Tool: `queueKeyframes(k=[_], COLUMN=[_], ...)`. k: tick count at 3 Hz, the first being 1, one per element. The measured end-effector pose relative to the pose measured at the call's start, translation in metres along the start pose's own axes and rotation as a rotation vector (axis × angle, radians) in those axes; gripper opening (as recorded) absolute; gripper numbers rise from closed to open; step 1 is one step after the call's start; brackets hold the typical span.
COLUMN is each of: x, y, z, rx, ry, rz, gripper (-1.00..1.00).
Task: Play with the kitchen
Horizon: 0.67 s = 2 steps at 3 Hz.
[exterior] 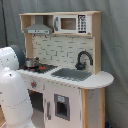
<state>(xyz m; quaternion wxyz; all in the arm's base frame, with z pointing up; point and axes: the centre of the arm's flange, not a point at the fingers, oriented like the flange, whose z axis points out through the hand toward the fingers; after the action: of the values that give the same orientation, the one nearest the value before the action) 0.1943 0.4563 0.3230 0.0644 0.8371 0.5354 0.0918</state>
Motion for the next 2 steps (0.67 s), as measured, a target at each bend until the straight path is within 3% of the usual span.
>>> queueKeyframes(k=[2], x=[0.007], y=[0.027], z=[-0.017], rx=[-0.192], ry=[0.016], rz=[0.081], gripper=[1.00])
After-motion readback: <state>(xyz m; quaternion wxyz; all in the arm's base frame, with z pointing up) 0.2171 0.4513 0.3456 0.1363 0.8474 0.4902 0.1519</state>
